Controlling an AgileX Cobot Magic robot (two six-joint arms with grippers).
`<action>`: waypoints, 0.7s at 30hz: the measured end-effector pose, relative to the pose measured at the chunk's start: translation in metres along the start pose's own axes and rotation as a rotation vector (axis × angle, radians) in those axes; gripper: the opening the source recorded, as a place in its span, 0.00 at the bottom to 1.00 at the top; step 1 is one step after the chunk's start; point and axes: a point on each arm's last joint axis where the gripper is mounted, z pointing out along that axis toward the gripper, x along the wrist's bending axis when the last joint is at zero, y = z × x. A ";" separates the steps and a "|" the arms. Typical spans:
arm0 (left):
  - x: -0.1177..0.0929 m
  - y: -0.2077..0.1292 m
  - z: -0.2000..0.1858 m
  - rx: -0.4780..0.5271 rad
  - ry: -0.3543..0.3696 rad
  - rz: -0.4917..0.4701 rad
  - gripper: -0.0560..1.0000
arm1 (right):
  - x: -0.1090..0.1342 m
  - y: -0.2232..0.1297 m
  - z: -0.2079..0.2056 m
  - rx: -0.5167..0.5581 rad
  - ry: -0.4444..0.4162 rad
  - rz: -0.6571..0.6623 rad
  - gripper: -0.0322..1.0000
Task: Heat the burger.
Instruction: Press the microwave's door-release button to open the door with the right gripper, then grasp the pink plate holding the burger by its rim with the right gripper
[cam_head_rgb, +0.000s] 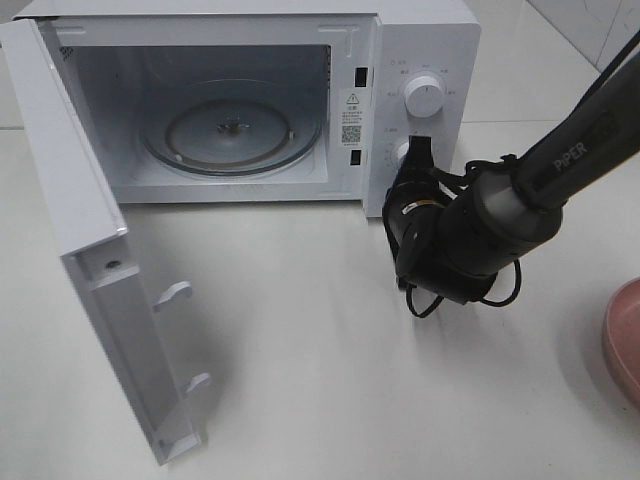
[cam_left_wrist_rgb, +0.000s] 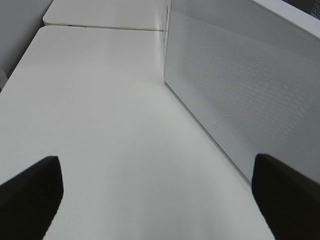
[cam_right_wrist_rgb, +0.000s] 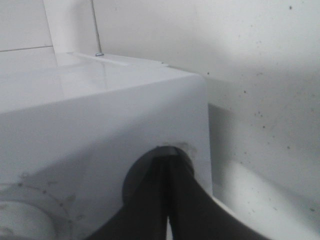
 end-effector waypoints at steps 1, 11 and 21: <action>0.000 0.000 0.000 0.000 0.000 0.000 0.97 | 0.001 0.001 -0.002 0.008 0.000 -0.012 0.03; 0.000 0.000 0.000 0.000 0.000 0.000 0.97 | 0.007 0.008 -0.015 0.052 -0.021 -0.031 0.03; 0.000 0.000 0.000 0.000 0.000 0.000 0.97 | 0.013 0.008 -0.033 0.135 -0.073 -0.104 0.03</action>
